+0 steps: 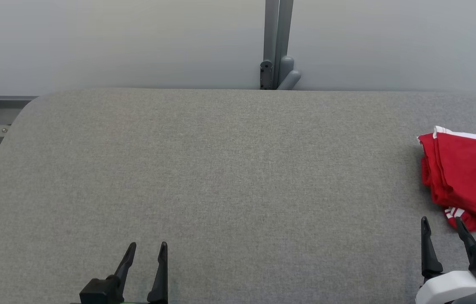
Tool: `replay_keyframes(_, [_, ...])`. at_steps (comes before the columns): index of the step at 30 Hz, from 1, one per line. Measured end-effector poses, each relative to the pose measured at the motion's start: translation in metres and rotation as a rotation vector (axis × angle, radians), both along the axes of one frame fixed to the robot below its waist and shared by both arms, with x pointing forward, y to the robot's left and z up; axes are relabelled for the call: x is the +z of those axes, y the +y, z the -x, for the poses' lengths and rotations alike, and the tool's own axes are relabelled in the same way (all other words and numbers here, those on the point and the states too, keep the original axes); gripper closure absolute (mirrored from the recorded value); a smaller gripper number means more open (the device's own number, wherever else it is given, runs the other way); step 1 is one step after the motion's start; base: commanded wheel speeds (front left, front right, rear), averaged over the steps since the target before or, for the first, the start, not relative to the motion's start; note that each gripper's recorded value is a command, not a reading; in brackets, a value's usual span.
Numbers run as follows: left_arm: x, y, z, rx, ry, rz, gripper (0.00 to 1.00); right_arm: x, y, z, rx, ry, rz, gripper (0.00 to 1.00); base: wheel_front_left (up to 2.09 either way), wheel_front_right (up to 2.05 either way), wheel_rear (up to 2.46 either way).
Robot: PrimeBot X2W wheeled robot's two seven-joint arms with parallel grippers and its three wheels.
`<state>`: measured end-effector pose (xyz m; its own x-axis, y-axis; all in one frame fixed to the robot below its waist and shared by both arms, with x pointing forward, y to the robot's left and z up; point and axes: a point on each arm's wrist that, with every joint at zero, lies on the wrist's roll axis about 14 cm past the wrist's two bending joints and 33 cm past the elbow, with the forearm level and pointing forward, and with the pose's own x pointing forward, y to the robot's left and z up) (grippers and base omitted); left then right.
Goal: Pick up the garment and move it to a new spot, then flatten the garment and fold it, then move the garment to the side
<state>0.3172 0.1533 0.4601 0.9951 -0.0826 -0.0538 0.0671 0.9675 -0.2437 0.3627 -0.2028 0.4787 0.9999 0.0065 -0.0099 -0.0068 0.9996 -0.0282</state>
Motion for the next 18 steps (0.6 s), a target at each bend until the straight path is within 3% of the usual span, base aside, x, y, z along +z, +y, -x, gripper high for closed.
replay_keyframes(14, [0.0, -0.004, -0.002, -0.013, 0.001, 0.0, 0.0, 0.0, -0.003, 0.002, -0.007, 0.0, 0.002, 0.0, 0.0, 0.0, 0.0])
replay_keyframes(15, [-0.001, -0.004, -0.002, -0.011, 0.005, -0.001, 1.0, -0.001, -0.003, 0.002, -0.008, 0.003, 0.001, 1.0, 0.0, 0.0, 0.0])
replay_keyframes(18, [-0.013, -0.004, 0.004, -0.011, 0.045, -0.002, 1.0, -0.012, -0.001, 0.005, -0.009, 0.038, -0.01, 1.0, 0.0, 0.0, 0.0])
